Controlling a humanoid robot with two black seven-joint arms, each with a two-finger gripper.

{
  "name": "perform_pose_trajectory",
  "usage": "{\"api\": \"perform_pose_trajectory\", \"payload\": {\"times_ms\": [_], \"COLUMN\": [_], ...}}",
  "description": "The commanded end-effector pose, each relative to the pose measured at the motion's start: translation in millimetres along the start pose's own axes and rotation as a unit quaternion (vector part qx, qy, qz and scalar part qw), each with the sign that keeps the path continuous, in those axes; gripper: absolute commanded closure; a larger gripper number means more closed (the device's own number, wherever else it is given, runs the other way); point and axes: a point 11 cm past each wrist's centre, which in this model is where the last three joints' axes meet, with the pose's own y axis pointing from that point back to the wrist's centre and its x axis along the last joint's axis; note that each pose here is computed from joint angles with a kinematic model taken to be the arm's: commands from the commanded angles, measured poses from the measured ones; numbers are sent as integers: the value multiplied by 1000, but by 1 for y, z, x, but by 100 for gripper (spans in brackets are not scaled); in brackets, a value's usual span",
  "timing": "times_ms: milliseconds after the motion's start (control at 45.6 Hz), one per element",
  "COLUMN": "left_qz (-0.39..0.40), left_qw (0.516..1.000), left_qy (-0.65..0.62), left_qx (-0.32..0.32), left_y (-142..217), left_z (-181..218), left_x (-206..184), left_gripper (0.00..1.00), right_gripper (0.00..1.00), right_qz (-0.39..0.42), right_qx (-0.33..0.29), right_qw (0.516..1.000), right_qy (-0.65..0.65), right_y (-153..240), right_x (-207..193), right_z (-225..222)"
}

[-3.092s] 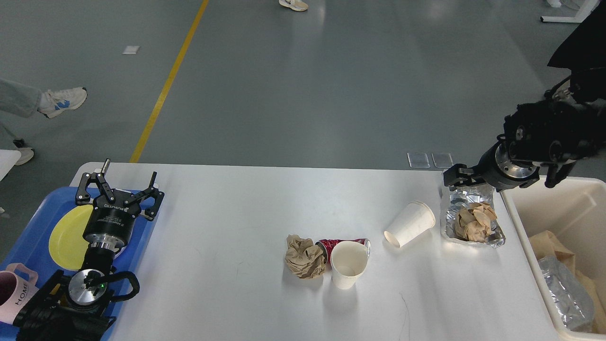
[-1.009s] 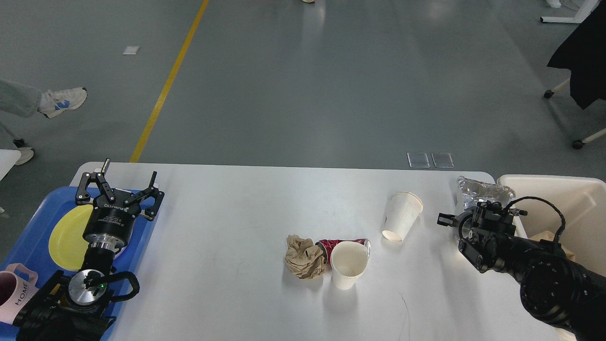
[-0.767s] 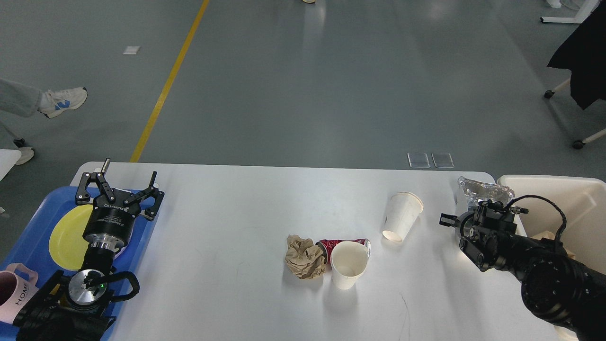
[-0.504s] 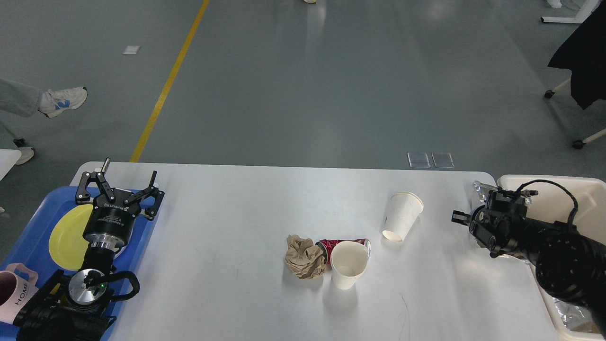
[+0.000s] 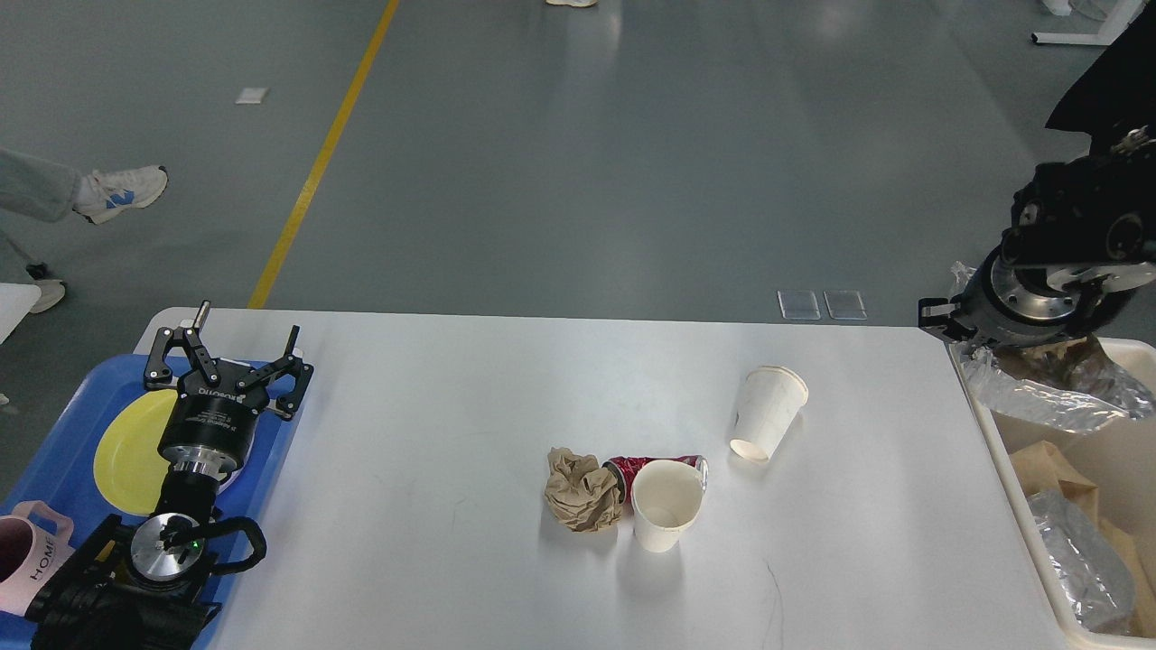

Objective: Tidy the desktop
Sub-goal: 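Carry the white paper cup into the white bin and release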

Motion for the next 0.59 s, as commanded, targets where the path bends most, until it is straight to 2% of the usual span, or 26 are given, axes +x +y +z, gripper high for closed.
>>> {"api": "perform_pose_trajectory", "payload": {"times_ms": [0,132,395,570], "left_qz": [0,0,1,1], "left_qw": [1000,1000,1000,1000], "left_qy": [0,0,0,0], "left_qx": [0,0,-1,-1], "left_y": [0,0,1,1], "left_z": [0,0,0,0], "left_x": [0,0,1,1], "left_gripper": [4,4,4,4], "right_gripper": [100,100,100,100], "right_qz": [-26,-78,-71,-58], "right_qx": [55,111,97,96], "right_qw": [998,991,993,994], "right_qy": [-6,-12,14,-11], "right_y": [41,65,76,59], "right_x": [-15,-37,-39,-41], "right_z": [3,12,29,62]}}
